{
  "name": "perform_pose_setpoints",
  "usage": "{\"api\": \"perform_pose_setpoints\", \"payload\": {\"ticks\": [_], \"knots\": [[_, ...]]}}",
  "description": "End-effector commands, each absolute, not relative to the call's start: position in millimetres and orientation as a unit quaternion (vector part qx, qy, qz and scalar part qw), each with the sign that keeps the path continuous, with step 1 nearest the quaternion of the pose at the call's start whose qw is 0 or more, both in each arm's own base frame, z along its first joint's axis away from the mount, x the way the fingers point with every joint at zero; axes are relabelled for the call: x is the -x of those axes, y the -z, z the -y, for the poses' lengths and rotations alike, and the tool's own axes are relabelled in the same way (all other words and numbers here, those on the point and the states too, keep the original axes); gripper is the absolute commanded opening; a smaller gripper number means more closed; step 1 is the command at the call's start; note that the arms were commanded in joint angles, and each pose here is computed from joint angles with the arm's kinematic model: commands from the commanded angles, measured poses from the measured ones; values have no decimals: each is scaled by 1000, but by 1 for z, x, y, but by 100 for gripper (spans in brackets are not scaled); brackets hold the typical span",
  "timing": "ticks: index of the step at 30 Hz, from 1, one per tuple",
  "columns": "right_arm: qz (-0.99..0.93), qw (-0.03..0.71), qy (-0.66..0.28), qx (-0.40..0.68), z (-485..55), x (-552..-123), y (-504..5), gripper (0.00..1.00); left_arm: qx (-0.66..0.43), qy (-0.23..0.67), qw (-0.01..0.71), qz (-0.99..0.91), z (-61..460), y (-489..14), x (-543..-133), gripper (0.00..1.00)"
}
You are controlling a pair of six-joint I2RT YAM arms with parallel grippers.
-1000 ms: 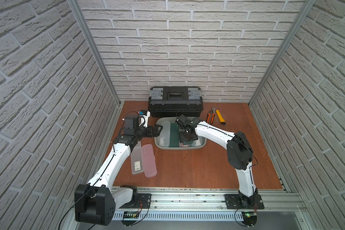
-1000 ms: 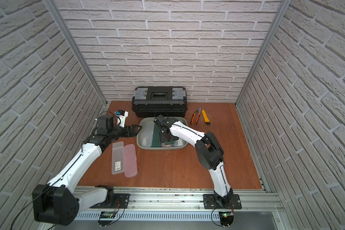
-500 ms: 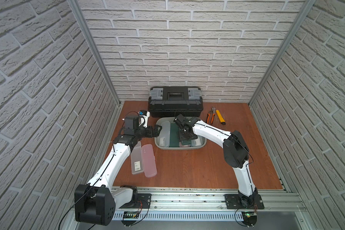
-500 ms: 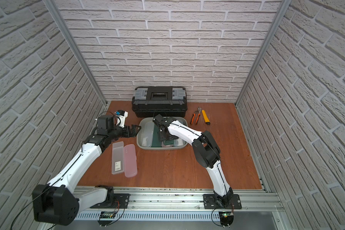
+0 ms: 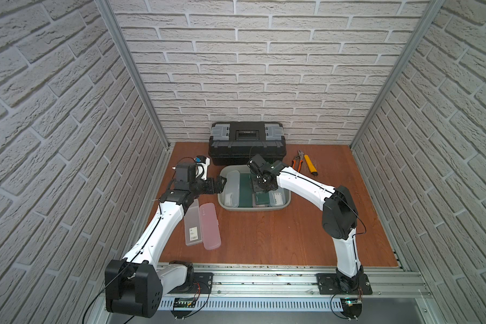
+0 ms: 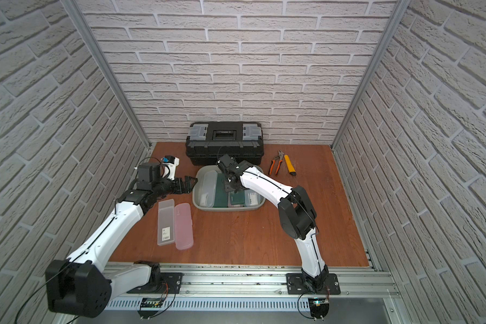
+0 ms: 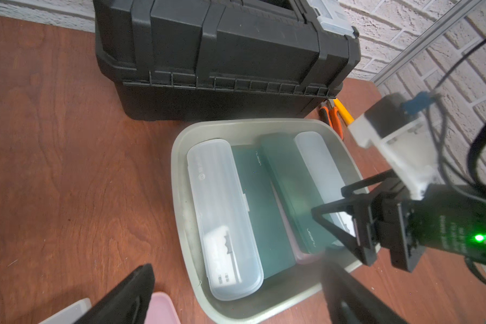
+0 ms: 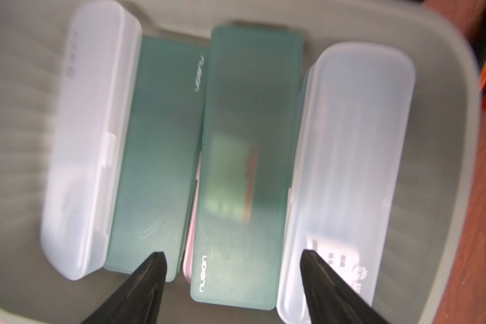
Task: Put the pencil case into the storage box
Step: Place the pencil case at the storage box.
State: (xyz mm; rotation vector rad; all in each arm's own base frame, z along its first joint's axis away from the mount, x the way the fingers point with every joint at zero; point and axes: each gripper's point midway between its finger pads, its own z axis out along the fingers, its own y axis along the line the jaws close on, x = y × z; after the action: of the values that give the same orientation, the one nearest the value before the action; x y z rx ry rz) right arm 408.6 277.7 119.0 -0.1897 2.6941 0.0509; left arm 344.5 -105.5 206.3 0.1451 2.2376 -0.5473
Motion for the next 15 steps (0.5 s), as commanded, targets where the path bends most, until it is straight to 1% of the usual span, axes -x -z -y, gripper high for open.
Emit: {"api": "perform_pose_setpoints", "payload": {"ticks": [1, 3, 5, 9, 15], "knots": [[-967, 237, -36, 85, -280, -418, -138, 68, -23, 209, 398, -893, 97, -207, -341, 98], [-970, 222, -34, 89, -280, -415, -128, 63, 1, 207, 382, -901, 94, -198, -332, 99], [-973, 208, -37, 94, -280, -409, -116, 61, 25, 207, 368, -906, 91, -189, -321, 99], [-977, 190, -42, 93, -278, -398, -96, 59, 61, 209, 356, -909, 88, -176, -300, 98], [-977, 176, -52, 106, -290, -392, -84, 59, 89, 195, 333, -918, 90, -155, -275, 99]]}}
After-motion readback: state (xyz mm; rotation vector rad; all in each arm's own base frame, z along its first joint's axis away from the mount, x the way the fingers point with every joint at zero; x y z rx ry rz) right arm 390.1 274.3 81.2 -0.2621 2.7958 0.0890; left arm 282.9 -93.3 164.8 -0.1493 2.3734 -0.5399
